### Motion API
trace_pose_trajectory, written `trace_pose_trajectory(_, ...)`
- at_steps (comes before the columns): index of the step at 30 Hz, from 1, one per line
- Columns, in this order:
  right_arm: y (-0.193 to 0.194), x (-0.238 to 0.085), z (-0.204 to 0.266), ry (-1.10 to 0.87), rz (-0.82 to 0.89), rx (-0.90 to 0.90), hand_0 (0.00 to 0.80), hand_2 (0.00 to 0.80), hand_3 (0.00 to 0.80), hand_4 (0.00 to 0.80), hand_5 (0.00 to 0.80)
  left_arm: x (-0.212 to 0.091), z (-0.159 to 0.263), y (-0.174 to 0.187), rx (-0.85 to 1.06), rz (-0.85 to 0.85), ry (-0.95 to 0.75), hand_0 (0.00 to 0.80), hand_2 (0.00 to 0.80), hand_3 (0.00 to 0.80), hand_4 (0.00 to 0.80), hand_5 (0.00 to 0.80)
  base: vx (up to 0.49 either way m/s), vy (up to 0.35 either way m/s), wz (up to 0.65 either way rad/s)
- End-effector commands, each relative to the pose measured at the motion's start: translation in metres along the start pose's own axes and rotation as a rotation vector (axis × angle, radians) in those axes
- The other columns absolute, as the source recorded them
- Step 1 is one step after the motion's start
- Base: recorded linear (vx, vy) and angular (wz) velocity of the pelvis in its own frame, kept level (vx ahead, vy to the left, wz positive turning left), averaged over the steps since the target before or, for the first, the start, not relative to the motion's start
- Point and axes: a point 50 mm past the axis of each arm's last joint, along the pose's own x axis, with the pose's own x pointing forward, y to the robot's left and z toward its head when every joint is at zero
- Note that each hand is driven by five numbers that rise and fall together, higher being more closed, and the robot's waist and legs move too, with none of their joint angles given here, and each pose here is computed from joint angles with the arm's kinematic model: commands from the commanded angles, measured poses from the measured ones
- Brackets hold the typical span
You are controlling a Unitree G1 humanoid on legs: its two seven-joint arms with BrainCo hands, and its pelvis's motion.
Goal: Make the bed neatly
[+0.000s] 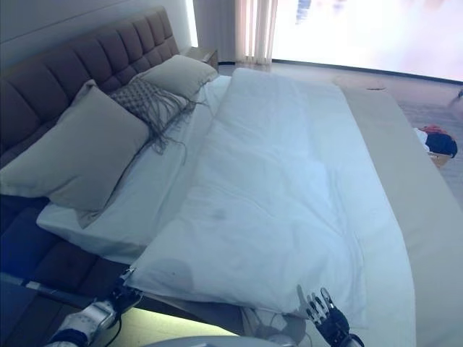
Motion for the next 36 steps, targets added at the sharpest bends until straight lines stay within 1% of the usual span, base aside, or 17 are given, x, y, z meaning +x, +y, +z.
trace_pose_trajectory(1,0.023,0.006,0.018,-0.077,0.080,-0.015,0.000,0.000,0.000,0.000,0.000,-0.036,0.119,-0.021,-0.041,-0.105,-0.546,0.800,0.800,0.800,0.800,0.800,-0.167,0.045,-0.33)
trace_pose_trajectory(7,0.037,0.004,0.016,-0.100,0.141,-0.024,0.000,0.000,0.000,0.000,0.000,-0.023,0.110,-0.048,-0.022,-0.147,-0.536,0.800,0.800,0.800,0.800,0.800,-0.192,-0.047,-0.12)
trace_pose_trajectory(9,0.043,0.007,0.021,-0.116,0.127,-0.047,0.000,0.000,0.000,0.000,0.000,-0.017,0.103,-0.060,-0.044,-0.191,-0.519,0.800,0.800,0.800,0.800,0.800,-0.159,-0.084,0.32)
trace_pose_trajectory(11,0.049,0.009,0.026,-0.132,0.113,-0.053,0.000,0.000,0.000,0.000,0.000,-0.011,0.096,-0.069,-0.036,-0.196,-0.493,0.800,0.800,0.800,0.800,0.800,-0.174,0.010,0.39)
trace_pose_trajectory(14,0.046,0.010,0.035,-0.173,0.099,-0.021,0.000,0.000,0.000,0.000,0.000,0.000,0.085,-0.084,-0.043,-0.229,-0.444,0.800,0.800,0.800,0.800,0.800,-0.188,0.047,0.35)
trace_pose_trajectory(16,0.043,0.009,0.035,-0.174,0.092,-0.006,0.000,0.000,0.000,0.000,0.000,0.002,0.078,-0.080,-0.054,-0.232,-0.423,0.800,0.800,0.800,0.800,0.800,-0.051,0.093,0.33)
trace_pose_trajectory(19,0.035,0.004,0.037,-0.160,0.074,-0.003,0.000,0.000,0.000,0.000,0.000,0.002,0.068,-0.062,-0.096,-0.212,-0.404,0.800,0.800,0.800,0.800,0.800,0.035,0.267,0.05)
trace_pose_trajectory(23,0.028,-0.001,0.043,-0.166,0.088,0.000,0.000,0.000,0.000,0.000,0.000,0.003,0.060,-0.056,-0.142,-0.213,-0.392,0.800,0.800,0.800,0.800,0.800,0.051,0.432,0.07)
trace_pose_trajectory(26,0.037,0.002,0.051,-0.178,0.111,-0.004,0.000,0.000,0.000,0.000,0.000,0.003,0.057,-0.053,-0.168,-0.217,-0.390,0.800,0.800,0.800,0.800,0.800,0.071,0.521,-0.02)
trace_pose_trajectory(29,0.039,0.004,0.051,-0.177,0.123,0.006,0.000,0.000,0.000,0.000,0.000,0.001,0.062,-0.050,-0.206,-0.212,-0.379,0.800,0.800,0.800,0.800,0.800,0.081,0.420,0.04)
trace_pose_trajectory(33,0.056,0.009,0.040,-0.149,0.175,0.044,0.000,0.000,0.000,0.000,0.000,0.001,0.079,-0.059,-0.148,-0.164,-0.390,0.800,0.800,0.800,0.800,0.800,0.050,0.325,0.08)
trace_pose_trajectory(36,0.066,0.010,0.040,-0.137,0.204,0.021,0.000,0.000,0.000,0.000,0.000,-0.005,0.092,-0.050,-0.122,-0.110,-0.405,0.800,0.800,0.800,0.800,0.800,-0.012,0.352,-0.22)
